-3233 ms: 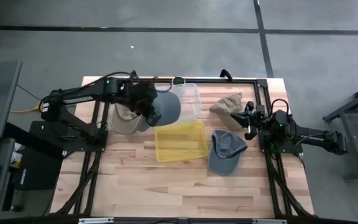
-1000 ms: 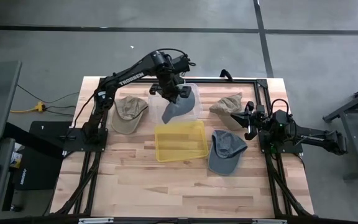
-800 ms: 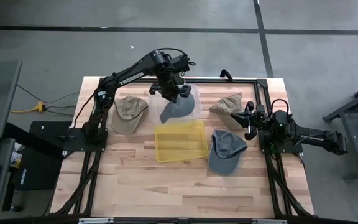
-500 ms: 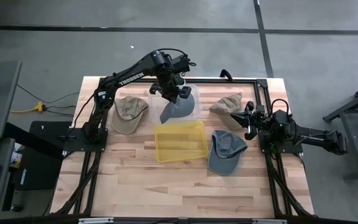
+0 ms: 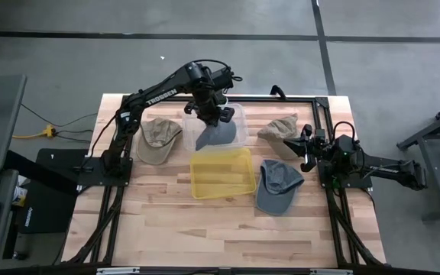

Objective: Pick & Place hat
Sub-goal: Put the bottom gray cap into the transparent bin

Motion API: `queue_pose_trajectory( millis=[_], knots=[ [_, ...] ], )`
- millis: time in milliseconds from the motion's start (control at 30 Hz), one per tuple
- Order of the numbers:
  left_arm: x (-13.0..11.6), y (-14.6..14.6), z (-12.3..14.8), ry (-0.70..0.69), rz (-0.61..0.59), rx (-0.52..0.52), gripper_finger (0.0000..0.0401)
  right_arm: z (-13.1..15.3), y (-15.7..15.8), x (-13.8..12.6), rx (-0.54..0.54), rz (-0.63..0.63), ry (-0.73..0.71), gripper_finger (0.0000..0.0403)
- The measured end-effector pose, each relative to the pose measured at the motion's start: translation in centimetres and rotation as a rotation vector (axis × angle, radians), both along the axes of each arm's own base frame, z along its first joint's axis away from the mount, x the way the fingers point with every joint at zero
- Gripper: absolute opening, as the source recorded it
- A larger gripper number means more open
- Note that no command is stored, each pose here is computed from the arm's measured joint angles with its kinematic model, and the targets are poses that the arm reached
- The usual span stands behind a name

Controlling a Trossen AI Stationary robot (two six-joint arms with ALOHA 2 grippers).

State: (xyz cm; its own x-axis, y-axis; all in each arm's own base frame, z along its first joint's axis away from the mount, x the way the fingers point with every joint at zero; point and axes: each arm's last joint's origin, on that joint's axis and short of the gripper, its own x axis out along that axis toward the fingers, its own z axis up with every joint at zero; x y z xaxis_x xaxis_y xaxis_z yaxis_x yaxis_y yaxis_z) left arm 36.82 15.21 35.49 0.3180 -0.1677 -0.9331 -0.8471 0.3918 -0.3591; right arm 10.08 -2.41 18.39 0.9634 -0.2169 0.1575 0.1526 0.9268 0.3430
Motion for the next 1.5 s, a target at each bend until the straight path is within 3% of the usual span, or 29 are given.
queue_pose_trajectory(
  millis=[333,467,633,800,933,1200,1500],
  knots=[
    [-0.1,0.2,-0.1,0.031,0.02,0.068,0.0199,0.0,0.0,0.0,0.0,0.0,0.0,0.0],
    [-0.1,0.3,0.0,0.04,0.049,0.075,0.0225,0.0,0.0,0.0,0.0,0.0,0.0,0.0],
    [-0.3,0.2,0.2,0.034,0.058,0.074,0.0227,0.0,0.0,0.0,0.0,0.0,0.0,0.0],
    [-1.0,-0.1,1.3,0.012,0.075,0.084,0.0204,0.0,0.0,0.0,0.0,0.0,0.0,0.0],
    [-1.2,-0.2,1.6,0.008,0.077,0.096,0.0162,0.0,0.0,0.0,0.0,0.0,-0.001,0.0],
    [-1.1,-0.3,1.6,-0.021,0.001,0.067,0.0015,0.0,0.0,0.0,0.0,0.0,0.0,0.0],
    [-1.1,-0.3,1.6,-0.024,-0.051,0.099,0.0001,0.0,0.0,0.0,0.0,0.0,0.0,0.0]
  ],
)
